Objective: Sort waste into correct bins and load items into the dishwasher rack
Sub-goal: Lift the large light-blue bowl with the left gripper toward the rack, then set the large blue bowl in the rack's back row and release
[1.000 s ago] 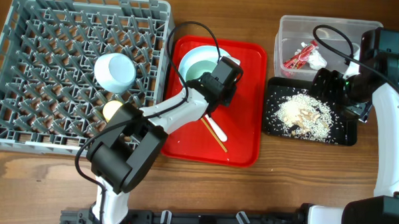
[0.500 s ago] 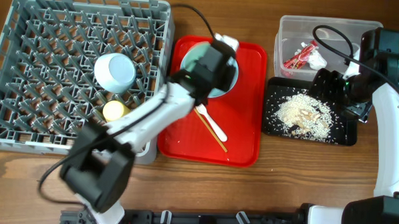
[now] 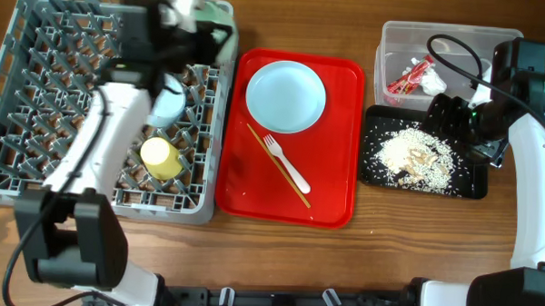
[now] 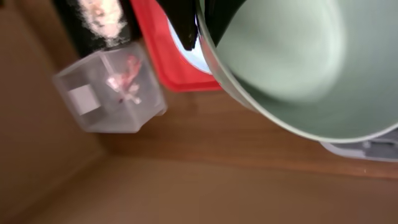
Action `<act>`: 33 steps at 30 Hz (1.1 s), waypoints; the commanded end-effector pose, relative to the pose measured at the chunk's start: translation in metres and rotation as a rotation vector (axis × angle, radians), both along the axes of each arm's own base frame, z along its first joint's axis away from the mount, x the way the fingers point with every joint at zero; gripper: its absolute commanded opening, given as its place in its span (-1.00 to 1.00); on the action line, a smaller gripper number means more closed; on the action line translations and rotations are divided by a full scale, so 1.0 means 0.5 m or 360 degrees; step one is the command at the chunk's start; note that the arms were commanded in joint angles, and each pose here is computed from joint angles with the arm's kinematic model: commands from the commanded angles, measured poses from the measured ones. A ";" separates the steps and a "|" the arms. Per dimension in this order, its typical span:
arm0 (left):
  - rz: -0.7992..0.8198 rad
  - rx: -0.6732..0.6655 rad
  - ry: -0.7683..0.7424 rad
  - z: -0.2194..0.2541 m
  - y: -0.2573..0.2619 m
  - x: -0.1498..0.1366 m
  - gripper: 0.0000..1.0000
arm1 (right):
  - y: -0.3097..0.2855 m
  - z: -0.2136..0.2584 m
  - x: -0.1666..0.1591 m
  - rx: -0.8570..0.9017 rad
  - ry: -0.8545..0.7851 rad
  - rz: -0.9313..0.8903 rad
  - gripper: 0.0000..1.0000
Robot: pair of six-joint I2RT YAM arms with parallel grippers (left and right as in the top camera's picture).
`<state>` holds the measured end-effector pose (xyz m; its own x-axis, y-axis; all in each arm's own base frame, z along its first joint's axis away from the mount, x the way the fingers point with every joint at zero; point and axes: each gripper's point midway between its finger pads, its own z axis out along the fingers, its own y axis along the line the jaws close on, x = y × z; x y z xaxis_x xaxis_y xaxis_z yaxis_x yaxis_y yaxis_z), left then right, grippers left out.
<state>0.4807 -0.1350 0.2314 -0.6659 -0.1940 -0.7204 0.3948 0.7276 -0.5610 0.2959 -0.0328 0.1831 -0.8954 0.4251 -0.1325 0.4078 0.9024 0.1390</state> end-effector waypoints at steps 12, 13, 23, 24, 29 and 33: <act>-0.0211 -0.0740 0.0264 -0.060 0.106 0.056 -0.92 | -0.003 0.021 0.005 -0.0017 -0.0055 0.0013 0.99; -0.0196 -0.0759 0.0285 -0.069 0.109 0.061 -0.92 | -0.003 0.021 0.005 -0.0017 -0.0055 0.0013 0.99; -0.0082 -0.0834 0.0363 -0.137 0.155 0.092 -0.92 | -0.003 0.021 0.005 -0.0017 -0.0055 0.0013 1.00; -0.0064 -0.0837 0.0364 -0.141 0.166 0.094 -0.92 | -0.003 0.021 0.005 -0.0017 -0.0055 0.0013 0.99; 0.0074 -0.0857 0.0344 -0.146 0.258 0.098 -0.38 | -0.003 0.021 0.005 -0.0016 -0.0055 0.0012 0.99; 0.0162 -0.0866 0.0319 -0.146 0.318 0.097 0.04 | -0.001 0.021 0.005 -0.0005 -0.0056 0.0012 1.00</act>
<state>0.5281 -0.0021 0.1612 -0.7662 -0.5323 -0.3600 0.2034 0.3305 -0.9216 0.2959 -0.0327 0.1831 -0.8954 0.4251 -0.1324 0.4078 0.9024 0.1393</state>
